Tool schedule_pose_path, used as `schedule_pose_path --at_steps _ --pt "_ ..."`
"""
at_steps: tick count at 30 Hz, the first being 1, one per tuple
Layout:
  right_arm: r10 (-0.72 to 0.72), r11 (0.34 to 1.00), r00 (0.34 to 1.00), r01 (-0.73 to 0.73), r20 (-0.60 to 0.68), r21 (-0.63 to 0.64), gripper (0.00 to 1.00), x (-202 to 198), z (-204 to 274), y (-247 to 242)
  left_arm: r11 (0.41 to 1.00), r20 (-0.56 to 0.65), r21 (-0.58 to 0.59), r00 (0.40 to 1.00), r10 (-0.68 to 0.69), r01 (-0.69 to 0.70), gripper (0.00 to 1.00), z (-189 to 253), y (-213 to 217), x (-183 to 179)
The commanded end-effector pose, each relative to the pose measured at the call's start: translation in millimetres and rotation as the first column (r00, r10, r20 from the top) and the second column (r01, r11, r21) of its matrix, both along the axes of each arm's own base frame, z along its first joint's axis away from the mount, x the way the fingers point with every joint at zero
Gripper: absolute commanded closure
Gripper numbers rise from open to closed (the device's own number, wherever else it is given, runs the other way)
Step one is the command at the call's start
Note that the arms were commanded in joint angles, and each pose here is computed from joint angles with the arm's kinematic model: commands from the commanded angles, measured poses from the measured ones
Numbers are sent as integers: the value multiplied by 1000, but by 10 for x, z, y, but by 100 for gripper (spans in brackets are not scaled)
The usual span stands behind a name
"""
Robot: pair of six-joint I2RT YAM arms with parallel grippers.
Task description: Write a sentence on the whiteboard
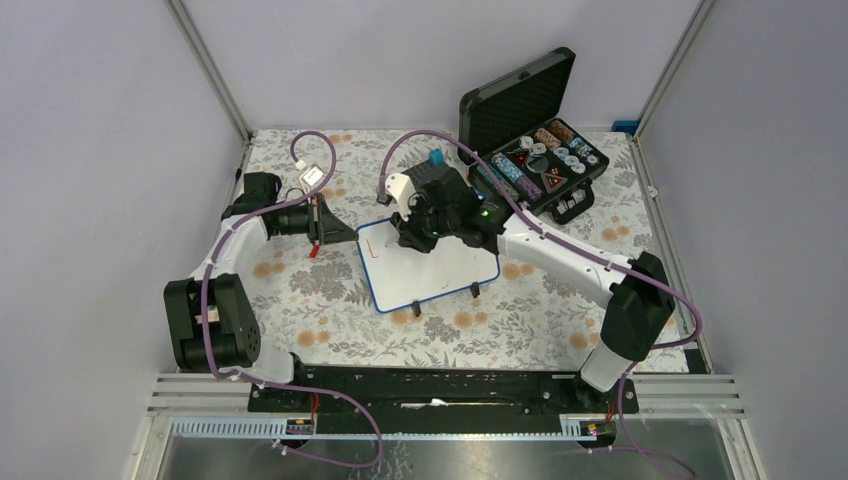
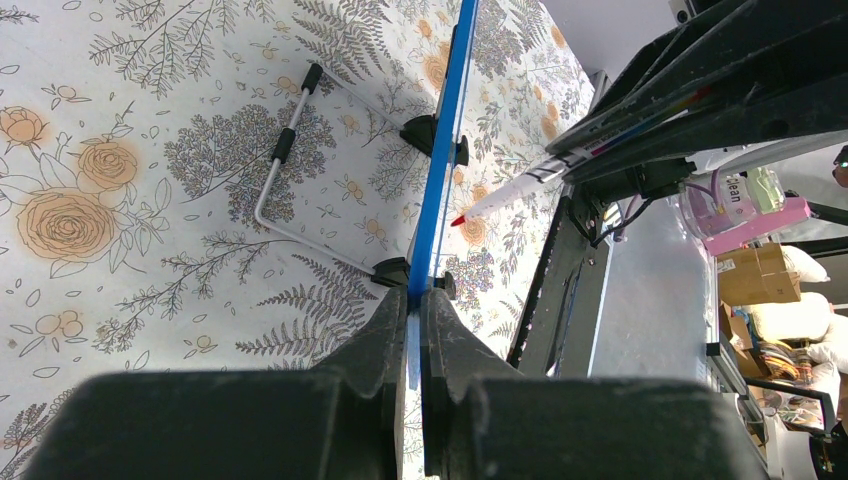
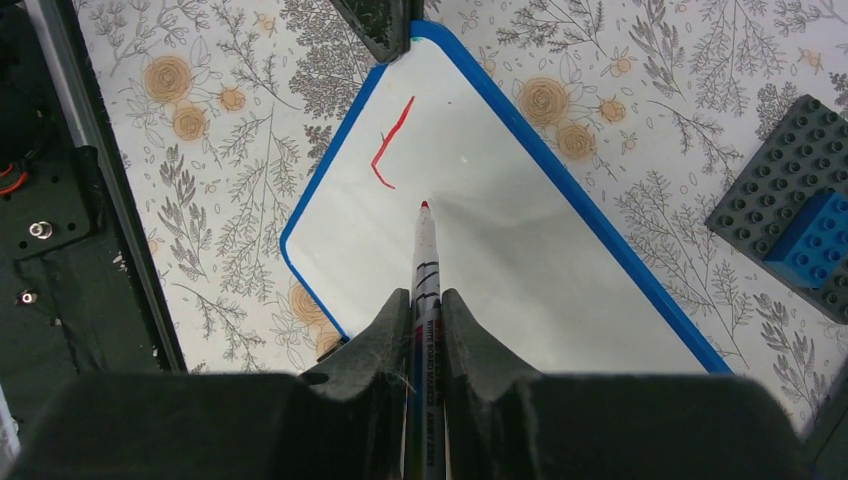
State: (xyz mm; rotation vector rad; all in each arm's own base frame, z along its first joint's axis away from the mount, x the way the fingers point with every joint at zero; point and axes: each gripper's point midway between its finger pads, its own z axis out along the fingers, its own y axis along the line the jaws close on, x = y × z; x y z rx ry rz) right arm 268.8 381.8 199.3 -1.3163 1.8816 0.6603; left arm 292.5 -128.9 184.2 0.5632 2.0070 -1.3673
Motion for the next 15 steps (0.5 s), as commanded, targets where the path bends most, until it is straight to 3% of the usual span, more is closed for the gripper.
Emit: schedule_pose_path --at_steps 1,15 --pt "-48 999 998 47 29 19 100 147 107 -20 1000 87 -9 996 -22 23 100 181 -22 18" --pt "-37 999 999 37 15 33 100 186 89 79 1000 87 -9 996 -23 24 100 177 -25 12"
